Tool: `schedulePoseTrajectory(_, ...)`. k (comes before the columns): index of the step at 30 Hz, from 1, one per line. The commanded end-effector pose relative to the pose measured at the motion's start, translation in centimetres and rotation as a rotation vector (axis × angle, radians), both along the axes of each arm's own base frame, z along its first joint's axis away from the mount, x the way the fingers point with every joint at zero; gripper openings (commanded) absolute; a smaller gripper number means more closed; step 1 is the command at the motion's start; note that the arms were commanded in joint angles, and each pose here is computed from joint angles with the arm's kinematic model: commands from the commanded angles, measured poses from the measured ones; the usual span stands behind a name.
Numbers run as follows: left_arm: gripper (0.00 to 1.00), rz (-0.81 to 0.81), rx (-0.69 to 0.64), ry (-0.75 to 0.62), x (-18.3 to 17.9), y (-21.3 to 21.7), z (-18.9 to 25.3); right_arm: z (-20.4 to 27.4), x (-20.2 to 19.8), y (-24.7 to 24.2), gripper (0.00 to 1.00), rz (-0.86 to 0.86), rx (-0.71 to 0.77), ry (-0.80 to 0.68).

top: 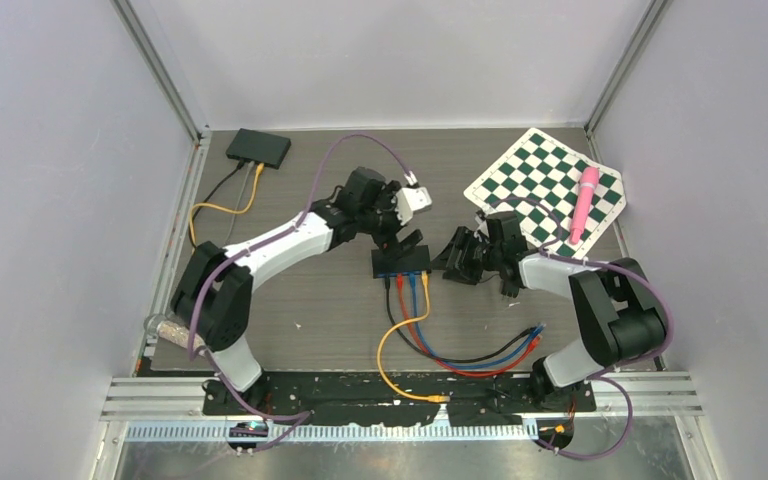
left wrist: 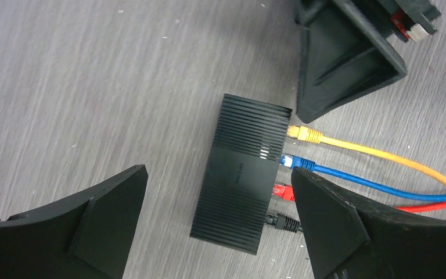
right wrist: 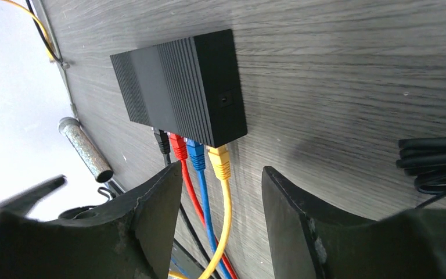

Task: Pull the plug from the switch port
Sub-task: Pull the connector from the switch port.

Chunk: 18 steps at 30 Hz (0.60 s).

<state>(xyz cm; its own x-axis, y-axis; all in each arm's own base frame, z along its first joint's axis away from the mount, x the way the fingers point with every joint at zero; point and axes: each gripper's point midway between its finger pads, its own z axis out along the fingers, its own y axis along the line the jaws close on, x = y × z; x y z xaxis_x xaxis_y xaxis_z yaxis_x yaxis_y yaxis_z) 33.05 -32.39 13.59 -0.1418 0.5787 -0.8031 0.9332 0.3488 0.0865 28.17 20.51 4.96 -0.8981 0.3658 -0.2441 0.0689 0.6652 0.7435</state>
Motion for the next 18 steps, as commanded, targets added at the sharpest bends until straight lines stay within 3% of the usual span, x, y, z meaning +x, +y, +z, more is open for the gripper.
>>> schedulePoseTrajectory(1,0.99,-0.121,0.146,0.006,-1.6,-0.4,-2.5,0.7,1.2,0.7,0.59,-0.046,0.063,-0.015)
schedulePoseTrajectory(18,0.99,-0.077,0.204,0.064,-1.0,-0.8,-7.0,-0.4,0.8,1.3,0.58,-0.026,0.093,0.019)
